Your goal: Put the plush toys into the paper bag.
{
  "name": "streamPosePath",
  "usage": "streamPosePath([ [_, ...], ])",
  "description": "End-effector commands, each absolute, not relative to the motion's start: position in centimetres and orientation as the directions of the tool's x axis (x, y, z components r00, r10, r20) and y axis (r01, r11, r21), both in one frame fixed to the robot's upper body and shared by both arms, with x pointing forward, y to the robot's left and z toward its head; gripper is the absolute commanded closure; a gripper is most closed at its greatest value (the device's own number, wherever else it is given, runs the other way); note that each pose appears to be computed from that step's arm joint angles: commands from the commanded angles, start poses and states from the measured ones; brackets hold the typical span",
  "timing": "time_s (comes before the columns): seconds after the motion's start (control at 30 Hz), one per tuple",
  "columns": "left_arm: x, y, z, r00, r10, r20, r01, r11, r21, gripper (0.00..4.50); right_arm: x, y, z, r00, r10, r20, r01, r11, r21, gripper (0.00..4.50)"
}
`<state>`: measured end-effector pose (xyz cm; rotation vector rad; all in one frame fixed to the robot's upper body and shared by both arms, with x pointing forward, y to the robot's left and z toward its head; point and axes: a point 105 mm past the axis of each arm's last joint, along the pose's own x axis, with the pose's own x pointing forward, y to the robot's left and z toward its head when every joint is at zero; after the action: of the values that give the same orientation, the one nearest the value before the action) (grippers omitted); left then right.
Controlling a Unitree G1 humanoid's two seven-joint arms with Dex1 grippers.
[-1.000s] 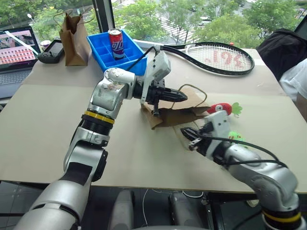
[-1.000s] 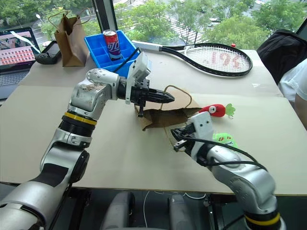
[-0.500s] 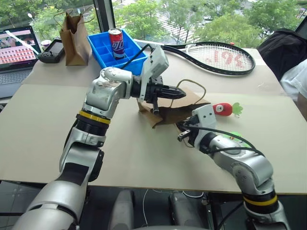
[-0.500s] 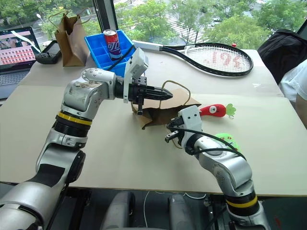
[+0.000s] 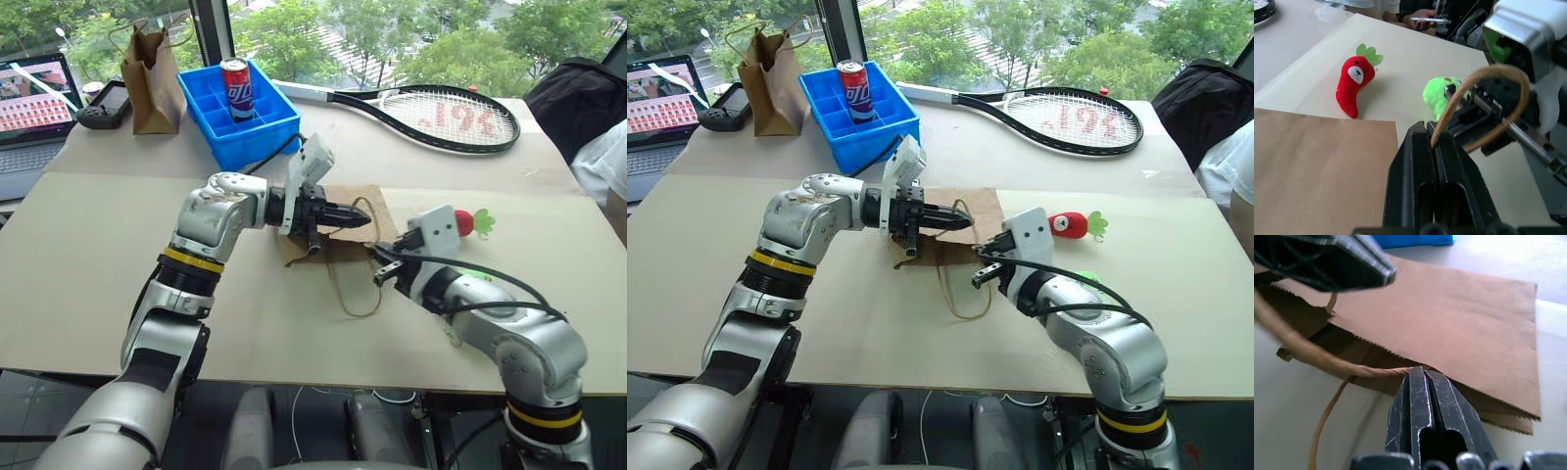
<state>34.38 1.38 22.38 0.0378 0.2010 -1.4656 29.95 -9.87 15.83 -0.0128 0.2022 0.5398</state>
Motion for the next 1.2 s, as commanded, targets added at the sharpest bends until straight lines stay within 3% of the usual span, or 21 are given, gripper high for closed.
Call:
streamPosePath([
  [0.03,33.8,1.0,26.2,0.088,-0.994,-0.058,0.993,0.092,-0.071,4.5,30.5,-9.6,16.8,0.865,0.484,-0.131,-0.484,0.874,0.032,4.41],
  [0.4,33.2,1.2,26.0,0.091,-0.994,-0.068,0.991,0.097,-0.089,4.5,30.5,-12.2,15.7,0.893,0.421,-0.159,-0.427,0.904,-0.006,4.41],
  [0.67,32.6,0.4,27.1,0.068,-0.998,-0.013,0.989,0.07,-0.132,4.5,31.9,-9.7,15.5,0.875,0.467,-0.125,-0.467,0.884,0.027,4.41],
  [0.83,33.4,0.7,27.1,0.102,-0.995,-0.012,0.973,0.103,-0.207,4.5,33.0,-7.9,11.3,0.849,0.503,-0.161,-0.495,0.864,0.089,4.41],
  [0.97,33.8,1.0,28.9,0.121,-0.992,0.039,0.976,0.112,-0.187,4.5,33.4,-8.5,9.0,0.844,0.49,-0.218,-0.498,0.867,0.021,4.41],
  [1.2,33.1,2.5,34.2,0.054,-0.994,0.091,0.993,0.062,0.096,4.5,33.5,-8.4,8.5,0.835,0.498,-0.234,-0.522,0.852,-0.05,4.41],
])
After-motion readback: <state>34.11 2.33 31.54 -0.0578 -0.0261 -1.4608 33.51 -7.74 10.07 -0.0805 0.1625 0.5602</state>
